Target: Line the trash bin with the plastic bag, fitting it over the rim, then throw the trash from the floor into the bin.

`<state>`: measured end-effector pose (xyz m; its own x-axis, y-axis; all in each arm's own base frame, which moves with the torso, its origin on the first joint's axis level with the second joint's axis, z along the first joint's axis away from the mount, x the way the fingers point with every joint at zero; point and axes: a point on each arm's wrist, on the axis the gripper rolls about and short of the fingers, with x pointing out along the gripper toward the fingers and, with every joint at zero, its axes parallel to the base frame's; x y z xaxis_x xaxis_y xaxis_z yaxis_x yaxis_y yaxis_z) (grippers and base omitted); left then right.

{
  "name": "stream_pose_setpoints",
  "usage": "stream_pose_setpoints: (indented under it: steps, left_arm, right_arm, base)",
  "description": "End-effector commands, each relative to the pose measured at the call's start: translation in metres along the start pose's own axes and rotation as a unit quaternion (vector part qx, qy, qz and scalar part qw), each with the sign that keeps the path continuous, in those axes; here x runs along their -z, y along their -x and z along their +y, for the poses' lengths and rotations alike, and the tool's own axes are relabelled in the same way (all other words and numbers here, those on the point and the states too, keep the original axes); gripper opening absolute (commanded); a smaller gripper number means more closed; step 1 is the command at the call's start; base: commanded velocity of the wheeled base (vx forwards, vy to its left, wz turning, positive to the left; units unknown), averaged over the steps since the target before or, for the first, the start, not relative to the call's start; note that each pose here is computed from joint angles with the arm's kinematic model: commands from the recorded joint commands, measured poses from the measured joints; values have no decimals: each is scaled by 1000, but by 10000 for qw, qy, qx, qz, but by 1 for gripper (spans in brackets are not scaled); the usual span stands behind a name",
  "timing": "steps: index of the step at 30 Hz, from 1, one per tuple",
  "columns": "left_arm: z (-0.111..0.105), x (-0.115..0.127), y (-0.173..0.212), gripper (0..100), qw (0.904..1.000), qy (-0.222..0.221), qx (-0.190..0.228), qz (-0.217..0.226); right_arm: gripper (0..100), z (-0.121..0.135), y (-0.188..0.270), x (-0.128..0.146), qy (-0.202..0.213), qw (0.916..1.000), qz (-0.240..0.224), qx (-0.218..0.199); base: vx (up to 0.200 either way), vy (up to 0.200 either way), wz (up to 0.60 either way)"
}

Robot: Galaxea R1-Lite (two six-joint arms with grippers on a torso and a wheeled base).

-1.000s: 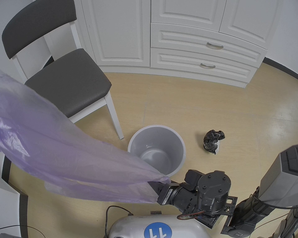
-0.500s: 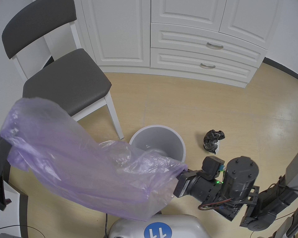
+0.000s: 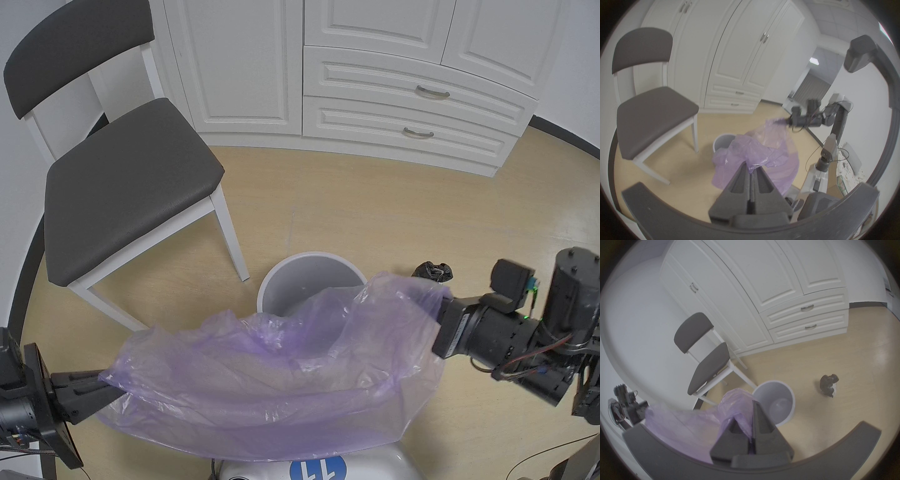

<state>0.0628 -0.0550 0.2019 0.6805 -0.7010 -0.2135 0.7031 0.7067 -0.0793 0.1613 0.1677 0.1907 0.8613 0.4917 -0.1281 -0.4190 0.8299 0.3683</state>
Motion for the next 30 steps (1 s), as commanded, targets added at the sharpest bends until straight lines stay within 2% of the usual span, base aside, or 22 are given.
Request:
stream_pose_setpoints:
  steps: [1, 6, 11, 14, 17, 20, 25, 27, 28, 30]
  left_arm:
    - [3, -9, -15, 0, 9976, 231, -250, 607]
    - [11, -1, -29, 0, 9929, 307, -566, 998]
    - [16, 5, -38, 0, 9895, 340, -669, 1239]
    - [18, 7, -45, 0, 9868, 324, -852, 1338]
    - [22, 4, -45, 0, 9838, 301, -1229, 1266]
    - [29, -1, -44, 0, 9824, 329, -1510, 1052]
    - [44, -10, -45, 0, 9764, 313, -2048, 617]
    - [45, -11, -45, 0, 9756, 321, -2098, 568]
    - [48, -13, -46, 0, 9751, 329, -2147, 442]
    - [48, -14, -47, 0, 9757, 309, -2146, 328]
  right_arm:
    - [0, 2, 31, -39, -177, 9978, -636, -49]
    - [0, 1, 32, -40, -126, 9978, -654, -3]
    - [0, 0, 32, -37, -81, 9981, -608, 77]
    - [0, 1, 30, -31, 5, 9990, -416, 178]
    - [0, -1, 33, -30, 173, 9985, -416, 324]
    - [0, -7, 39, -22, 593, 9965, -322, 493]
    - [0, -19, 47, -9, 1387, 9877, -121, 706]
    - [0, -20, 48, -9, 1442, 9865, -125, 760]
    - [0, -24, 52, -5, 1650, 9816, -98, 956]
    - [0, -28, 56, 1, 1901, 9763, -8, 1037]
  base:
    - [0, 0, 0]
    - [0, 0, 0]
    - [0, 0, 0]
    - [0, 0, 0]
    - [0, 0, 0]
    - [0, 0, 0]
    - [0, 0, 0]
    - [0, 0, 0]
    - [0, 0, 0]
    - [0, 0, 0]
